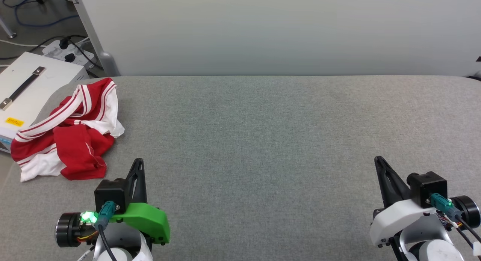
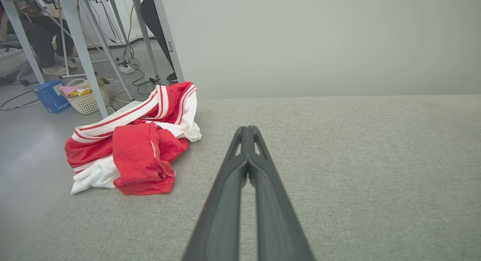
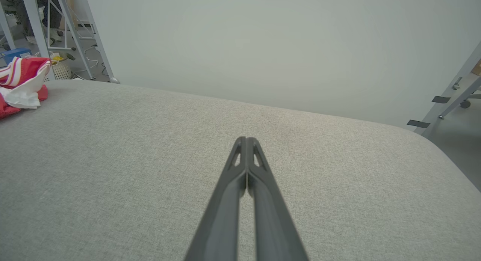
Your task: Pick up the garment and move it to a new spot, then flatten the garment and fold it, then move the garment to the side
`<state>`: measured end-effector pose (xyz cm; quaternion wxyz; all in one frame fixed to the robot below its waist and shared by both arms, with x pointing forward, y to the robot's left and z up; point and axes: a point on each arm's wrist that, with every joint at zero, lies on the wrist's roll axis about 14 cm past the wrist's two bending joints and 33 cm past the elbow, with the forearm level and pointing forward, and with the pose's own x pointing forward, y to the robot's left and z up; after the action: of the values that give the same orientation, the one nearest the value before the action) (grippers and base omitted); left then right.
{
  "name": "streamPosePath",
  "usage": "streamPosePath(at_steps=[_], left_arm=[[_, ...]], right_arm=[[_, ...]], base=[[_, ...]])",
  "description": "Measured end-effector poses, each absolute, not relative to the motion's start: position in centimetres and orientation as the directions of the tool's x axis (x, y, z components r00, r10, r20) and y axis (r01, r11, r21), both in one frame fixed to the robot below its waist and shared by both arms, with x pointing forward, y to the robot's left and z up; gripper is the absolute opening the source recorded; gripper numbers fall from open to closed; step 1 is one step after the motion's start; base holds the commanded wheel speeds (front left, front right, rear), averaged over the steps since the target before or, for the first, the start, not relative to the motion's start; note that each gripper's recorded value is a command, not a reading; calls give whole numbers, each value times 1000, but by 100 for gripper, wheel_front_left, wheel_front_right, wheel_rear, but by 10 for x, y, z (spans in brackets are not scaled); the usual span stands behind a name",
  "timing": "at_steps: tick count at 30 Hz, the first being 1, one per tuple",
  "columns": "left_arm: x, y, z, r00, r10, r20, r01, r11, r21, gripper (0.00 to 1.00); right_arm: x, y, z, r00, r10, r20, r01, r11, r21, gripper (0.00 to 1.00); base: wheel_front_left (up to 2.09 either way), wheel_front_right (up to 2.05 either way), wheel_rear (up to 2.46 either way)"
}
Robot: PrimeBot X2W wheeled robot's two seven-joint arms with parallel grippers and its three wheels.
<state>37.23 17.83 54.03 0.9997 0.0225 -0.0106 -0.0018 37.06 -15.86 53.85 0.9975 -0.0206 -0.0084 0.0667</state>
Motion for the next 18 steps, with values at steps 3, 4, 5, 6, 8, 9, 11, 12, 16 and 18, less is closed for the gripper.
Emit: streamPosePath(at_steps=[3,4,5,6,8,9,11,12,16,18], left_arm=[[372,178,540,1000,-4,21,3,999,45,0],[372,178,540,1000,-4,21,3,999,45,0],[372,178,540,1000,-4,21,3,999,45,0],[372,178,540,1000,-4,21,3,999,45,0],[372,178,540,1000,-4,21,3,999,45,0],[372,178,540,1000,-4,21,3,999,45,0],[372,178,540,1000,-4,21,3,999,45,0],[372,178,540,1000,-4,21,3,999,45,0],[372,178,540,1000,-4,21,3,999,45,0],[372,178,540,1000,-4,21,3,999,45,0]], right_arm=[[371,-159,539,991,133,14,-133,990,-42,0],[371,-159,539,991,133,14,-133,990,-42,0],[371,-159,539,991,133,14,-133,990,-42,0],[371,-159,539,991,133,14,-133,990,-42,0],[371,-159,539,991,133,14,-133,990,-42,0],[371,-159,539,991,133,14,-133,990,-42,0],[371,-159,539,991,133,14,-133,990,-42,0],[371,-159,539,991,133,14,-133,990,-42,0],[371,-159,539,991,133,14,-133,990,-42,0],[371,-159,539,991,133,14,-133,990,-42,0]], base=[[0,0,0],[0,0,0],[0,0,0],[0,0,0],[0,0,0],[0,0,0],[0,0,0],[0,0,0],[0,0,0],[0,0,0]])
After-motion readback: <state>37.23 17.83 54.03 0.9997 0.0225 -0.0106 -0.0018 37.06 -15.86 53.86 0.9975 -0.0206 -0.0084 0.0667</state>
